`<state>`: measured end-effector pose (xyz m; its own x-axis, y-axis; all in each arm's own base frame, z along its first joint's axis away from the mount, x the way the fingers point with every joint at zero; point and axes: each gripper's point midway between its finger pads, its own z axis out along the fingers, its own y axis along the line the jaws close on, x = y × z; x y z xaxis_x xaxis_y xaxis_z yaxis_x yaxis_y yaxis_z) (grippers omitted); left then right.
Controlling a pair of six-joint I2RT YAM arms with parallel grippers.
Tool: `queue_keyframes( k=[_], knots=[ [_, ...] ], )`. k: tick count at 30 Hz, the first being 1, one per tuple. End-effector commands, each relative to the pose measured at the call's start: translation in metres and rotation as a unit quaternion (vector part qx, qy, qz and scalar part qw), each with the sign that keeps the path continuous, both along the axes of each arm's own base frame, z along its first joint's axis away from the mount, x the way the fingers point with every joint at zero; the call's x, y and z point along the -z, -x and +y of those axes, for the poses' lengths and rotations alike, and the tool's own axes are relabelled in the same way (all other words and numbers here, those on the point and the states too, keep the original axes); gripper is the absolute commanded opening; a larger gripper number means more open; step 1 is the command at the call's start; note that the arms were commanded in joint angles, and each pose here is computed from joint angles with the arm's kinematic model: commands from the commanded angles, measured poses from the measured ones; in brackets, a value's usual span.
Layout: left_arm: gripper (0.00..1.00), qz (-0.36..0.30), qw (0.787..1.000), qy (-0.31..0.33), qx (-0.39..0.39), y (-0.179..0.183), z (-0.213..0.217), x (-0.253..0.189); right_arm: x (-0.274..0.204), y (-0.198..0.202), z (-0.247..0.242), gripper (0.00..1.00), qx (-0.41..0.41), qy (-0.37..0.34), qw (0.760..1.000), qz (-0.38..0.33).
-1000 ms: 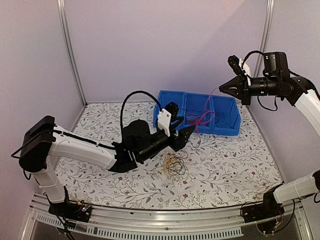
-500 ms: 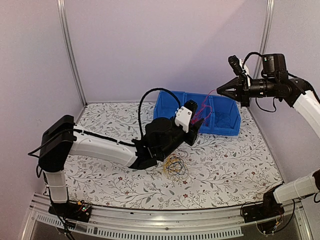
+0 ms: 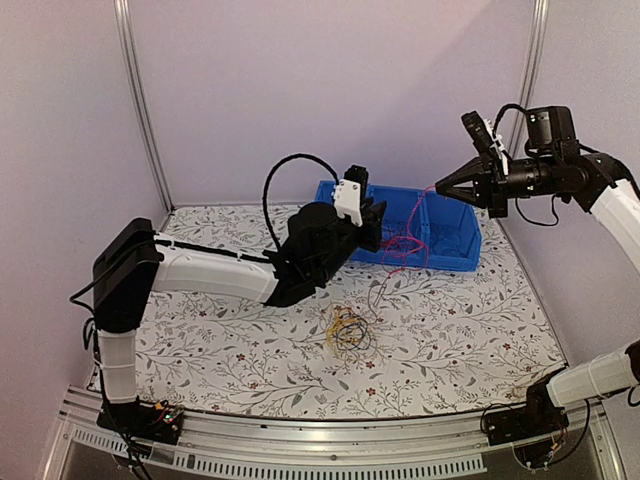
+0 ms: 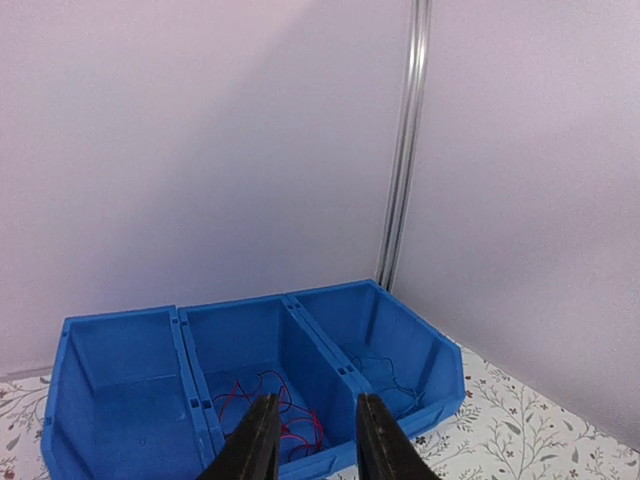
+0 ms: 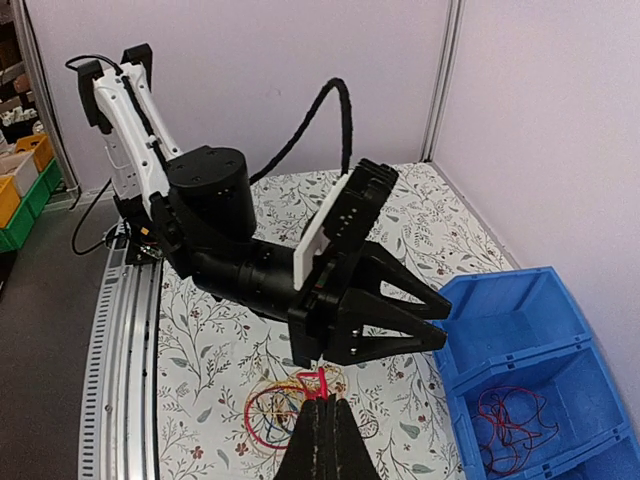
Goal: Untangle the cables
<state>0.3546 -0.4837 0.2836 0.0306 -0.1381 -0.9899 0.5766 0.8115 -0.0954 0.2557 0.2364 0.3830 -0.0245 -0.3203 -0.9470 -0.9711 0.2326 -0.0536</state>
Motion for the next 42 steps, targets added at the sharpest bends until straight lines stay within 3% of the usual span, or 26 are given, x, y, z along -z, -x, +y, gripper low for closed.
queue_keyframes(
  k=[1, 4, 8, 13, 18, 25, 29, 37, 42],
  knots=[
    [0.23, 0.062, 0.997, 0.045, -0.027, -0.047, 0.03, 0.033, -0.048, 0.034, -0.001, 0.0, -0.05, -0.034, 0.998, -0.03],
    [0.21, 0.05, 0.997, 0.052, 0.024, -0.049, 0.025, 0.038, -0.072, 0.042, -0.003, 0.0, -0.057, -0.046, 0.996, -0.049],
    [0.26, 0.027, 0.996, 0.058, 0.063, -0.027, 0.025, 0.03, -0.077, 0.027, -0.003, 0.0, -0.025, -0.044, 0.997, -0.053],
    [0.45, -0.003, 0.996, 0.057, 0.063, 0.022, 0.054, 0.014, -0.065, 0.011, -0.002, 0.0, -0.004, -0.033, 0.999, -0.042],
    [0.52, -0.037, 0.995, 0.025, 0.089, 0.068, 0.057, -0.006, -0.051, 0.002, 0.0, 0.0, 0.002, -0.028, 0.999, -0.031],
    [0.6, -0.07, 0.991, -0.035, 0.105, 0.098, 0.023, -0.009, -0.046, -0.008, 0.002, 0.0, 0.011, -0.031, 0.999, -0.017],
    [0.61, -0.094, 0.988, -0.065, 0.105, 0.105, 0.003, -0.007, -0.044, -0.013, 0.002, 0.0, 0.021, -0.028, 0.999, -0.015],
    [0.59, -0.099, 0.99, -0.076, 0.06, 0.087, -0.016, -0.01, -0.042, -0.01, 0.002, 0.0, 0.018, -0.031, 0.999, -0.009],
    [0.51, -0.088, 0.994, -0.063, 0.003, 0.066, -0.018, -0.015, -0.041, -0.007, 0.003, 0.0, 0.011, -0.034, 0.999, -0.002]
  ],
)
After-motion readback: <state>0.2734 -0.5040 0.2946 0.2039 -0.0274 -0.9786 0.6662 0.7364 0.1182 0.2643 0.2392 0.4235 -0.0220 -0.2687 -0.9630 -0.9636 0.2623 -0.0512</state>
